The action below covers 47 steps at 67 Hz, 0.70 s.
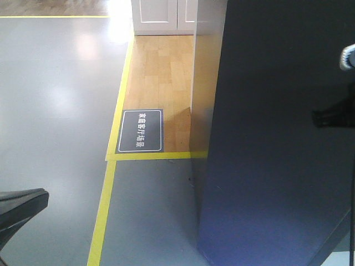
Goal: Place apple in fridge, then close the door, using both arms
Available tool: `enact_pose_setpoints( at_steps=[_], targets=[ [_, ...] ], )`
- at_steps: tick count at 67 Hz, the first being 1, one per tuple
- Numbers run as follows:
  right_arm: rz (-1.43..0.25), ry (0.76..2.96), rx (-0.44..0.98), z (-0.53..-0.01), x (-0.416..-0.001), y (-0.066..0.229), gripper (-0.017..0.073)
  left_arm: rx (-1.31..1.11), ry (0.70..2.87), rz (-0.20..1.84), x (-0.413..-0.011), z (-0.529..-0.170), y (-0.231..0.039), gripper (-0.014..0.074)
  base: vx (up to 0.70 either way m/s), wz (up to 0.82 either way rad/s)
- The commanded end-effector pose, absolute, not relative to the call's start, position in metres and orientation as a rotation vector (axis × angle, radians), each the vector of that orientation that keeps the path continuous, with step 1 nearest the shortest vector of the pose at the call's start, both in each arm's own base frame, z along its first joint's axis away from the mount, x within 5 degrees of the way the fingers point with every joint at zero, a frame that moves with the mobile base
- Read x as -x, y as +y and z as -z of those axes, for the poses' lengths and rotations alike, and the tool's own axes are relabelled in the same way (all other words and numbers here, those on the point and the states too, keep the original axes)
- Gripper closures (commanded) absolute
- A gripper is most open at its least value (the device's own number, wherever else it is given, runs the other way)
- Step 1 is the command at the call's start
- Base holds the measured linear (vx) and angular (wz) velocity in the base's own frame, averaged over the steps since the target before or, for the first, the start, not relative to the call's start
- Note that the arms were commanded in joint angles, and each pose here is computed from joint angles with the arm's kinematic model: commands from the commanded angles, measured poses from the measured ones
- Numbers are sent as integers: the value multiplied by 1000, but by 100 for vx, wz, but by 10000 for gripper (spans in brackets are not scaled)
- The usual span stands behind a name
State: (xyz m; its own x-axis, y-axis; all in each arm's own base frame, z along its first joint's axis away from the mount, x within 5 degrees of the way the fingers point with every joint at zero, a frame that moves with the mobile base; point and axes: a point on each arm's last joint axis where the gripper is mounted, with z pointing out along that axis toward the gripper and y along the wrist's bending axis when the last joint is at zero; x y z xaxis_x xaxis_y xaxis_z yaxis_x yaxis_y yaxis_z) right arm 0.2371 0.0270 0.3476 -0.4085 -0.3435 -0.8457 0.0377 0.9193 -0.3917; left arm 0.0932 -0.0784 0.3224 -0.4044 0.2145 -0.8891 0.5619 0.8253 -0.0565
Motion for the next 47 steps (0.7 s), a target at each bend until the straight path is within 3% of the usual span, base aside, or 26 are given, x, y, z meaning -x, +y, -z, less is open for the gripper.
enact_pose_setpoints(
  at_steps=[1, 13, 33, 47],
  targets=[
    [518, 1872, 269, -368, -251, 26, 562, -563, 1903, 475, -93, -336, -81, 600, 0, 0],
    [510, 1863, 164, -377, -275, 2, 562, -563, 1903, 475, -93, -336, -81, 600, 0, 0],
    [280, 1777, -5, -372, -301, -46, 562, -563, 1903, 475, -93, -336, -81, 600, 0, 0],
    [255, 1770, -33, -358, -327, -72, 562, -563, 1903, 475, -93, -336, -81, 600, 0, 0]
  ],
)
